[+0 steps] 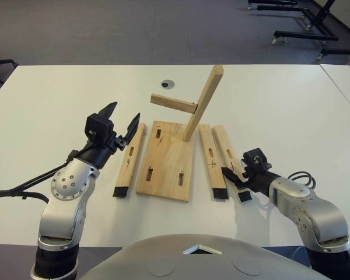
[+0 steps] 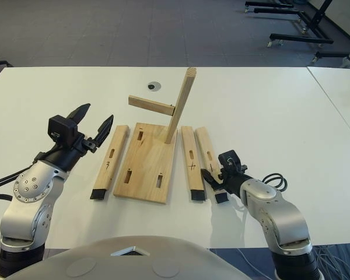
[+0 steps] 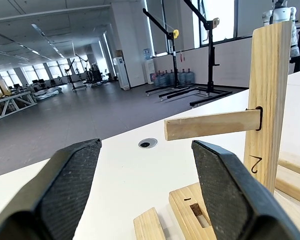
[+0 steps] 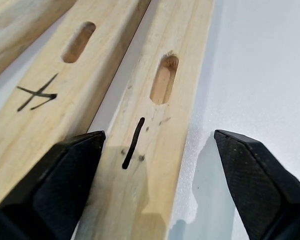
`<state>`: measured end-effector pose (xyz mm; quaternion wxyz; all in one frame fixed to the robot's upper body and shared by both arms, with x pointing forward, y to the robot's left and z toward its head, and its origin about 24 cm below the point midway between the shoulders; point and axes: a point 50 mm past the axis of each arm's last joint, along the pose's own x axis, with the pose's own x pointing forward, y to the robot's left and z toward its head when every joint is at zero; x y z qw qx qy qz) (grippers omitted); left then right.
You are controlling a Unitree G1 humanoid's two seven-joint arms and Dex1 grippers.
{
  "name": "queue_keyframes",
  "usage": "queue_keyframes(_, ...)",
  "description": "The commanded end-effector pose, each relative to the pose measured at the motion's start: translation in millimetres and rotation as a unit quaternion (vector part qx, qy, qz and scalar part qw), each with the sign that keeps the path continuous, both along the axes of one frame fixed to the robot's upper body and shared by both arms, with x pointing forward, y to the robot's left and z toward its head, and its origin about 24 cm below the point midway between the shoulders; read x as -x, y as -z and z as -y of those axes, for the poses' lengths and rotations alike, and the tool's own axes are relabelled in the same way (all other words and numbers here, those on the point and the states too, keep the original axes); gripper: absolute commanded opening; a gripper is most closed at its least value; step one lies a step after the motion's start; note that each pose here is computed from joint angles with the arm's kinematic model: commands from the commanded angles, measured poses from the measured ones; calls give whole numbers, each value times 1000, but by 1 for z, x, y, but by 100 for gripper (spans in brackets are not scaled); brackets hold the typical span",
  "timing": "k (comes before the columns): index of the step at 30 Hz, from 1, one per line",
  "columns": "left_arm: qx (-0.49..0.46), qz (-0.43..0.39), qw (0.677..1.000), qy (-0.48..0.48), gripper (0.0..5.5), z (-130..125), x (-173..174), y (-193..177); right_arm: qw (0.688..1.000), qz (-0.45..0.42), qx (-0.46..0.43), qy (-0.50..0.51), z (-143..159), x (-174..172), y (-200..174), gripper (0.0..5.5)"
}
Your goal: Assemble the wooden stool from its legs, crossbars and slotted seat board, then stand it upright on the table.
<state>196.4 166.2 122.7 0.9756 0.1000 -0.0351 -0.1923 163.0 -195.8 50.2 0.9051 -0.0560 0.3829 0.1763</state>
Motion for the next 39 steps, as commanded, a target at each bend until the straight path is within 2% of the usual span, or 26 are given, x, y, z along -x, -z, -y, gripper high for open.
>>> queue_keyframes(1,-7,-4,1000,-2,331,1,2,3,998,-59,8,17,2,9,9,344)
queue_keyframes(9,-13,-5,1000,4,331,3,2,4,989,-117,-19,85,1,8,16,212)
queue_keyframes(13,-15,-4,1000,6,331,3,0,4,988,-109,-14,109,0,-5,16,202)
queue_keyframes(19,-20,1,1000,11,331,3,-5,3,984,-35,-14,175,0,-43,9,202)
queue_keyframes(23,-8,3,1000,24,331,1,-8,-1,974,97,-9,204,37,-56,-23,202)
queue_keyframes(26,20,14,999,36,331,-4,-16,-9,953,211,-29,214,41,-82,-56,202)
queue_keyframes(31,98,49,989,102,331,-3,-27,-35,880,424,-106,186,46,-113,-127,202)
queue_keyframes(35,166,64,969,174,331,2,-21,-53,828,515,-210,69,37,-117,-171,202)
queue_keyframes(39,209,68,941,259,331,9,-9,-69,779,543,-309,-62,18,-108,-201,202)
